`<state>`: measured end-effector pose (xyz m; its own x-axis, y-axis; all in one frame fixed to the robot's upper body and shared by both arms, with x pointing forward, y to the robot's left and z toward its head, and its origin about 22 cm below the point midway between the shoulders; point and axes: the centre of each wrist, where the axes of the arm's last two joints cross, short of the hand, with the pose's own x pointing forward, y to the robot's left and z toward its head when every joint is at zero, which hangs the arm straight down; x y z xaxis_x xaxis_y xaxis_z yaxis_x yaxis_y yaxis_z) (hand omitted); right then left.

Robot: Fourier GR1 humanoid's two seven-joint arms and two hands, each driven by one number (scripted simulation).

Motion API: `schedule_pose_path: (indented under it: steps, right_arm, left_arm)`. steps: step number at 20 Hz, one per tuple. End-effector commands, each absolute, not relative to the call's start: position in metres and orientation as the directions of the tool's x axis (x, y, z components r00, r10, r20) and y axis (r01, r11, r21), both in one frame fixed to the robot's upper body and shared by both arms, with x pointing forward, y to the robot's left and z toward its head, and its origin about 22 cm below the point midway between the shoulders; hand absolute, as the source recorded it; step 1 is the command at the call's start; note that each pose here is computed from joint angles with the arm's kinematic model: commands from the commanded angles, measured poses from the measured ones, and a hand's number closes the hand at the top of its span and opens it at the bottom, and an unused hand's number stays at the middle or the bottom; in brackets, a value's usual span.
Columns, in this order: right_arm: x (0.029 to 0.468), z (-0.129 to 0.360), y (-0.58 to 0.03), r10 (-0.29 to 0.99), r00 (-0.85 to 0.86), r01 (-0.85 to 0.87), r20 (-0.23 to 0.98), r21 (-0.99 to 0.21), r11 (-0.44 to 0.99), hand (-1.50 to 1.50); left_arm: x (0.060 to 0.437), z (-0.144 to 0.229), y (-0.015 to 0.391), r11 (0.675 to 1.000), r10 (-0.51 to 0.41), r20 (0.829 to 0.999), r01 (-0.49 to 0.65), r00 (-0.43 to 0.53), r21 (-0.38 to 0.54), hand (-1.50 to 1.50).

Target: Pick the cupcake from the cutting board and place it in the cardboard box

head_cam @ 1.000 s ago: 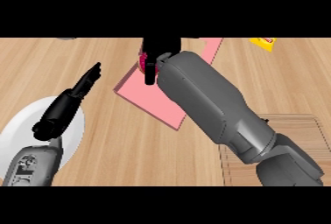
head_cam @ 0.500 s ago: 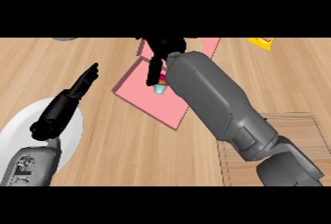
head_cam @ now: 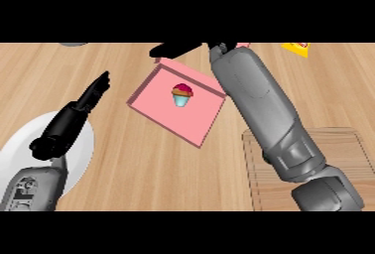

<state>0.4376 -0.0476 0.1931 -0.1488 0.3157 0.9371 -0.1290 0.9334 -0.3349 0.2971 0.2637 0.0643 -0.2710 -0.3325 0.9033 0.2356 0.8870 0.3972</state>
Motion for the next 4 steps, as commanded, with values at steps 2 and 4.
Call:
schedule_pose_path:
  steps: [2, 4]
  right_arm:
    - [0.447, 0.175, -0.075, 0.143, -0.136, -0.021, 0.980, -0.147, 0.989, -1.50]
    - [0.456, 0.173, -0.102, 0.156, -0.153, 0.024, 0.976, -0.154, 0.988, -1.50]
  left_arm:
    - [0.296, 0.060, 0.268, 0.886, -0.332, 0.905, 0.241, -0.267, 0.396, 0.00]
    - [0.291, 0.064, 0.269, 0.885, -0.341, 0.899, 0.227, -0.276, 0.406, 0.00]
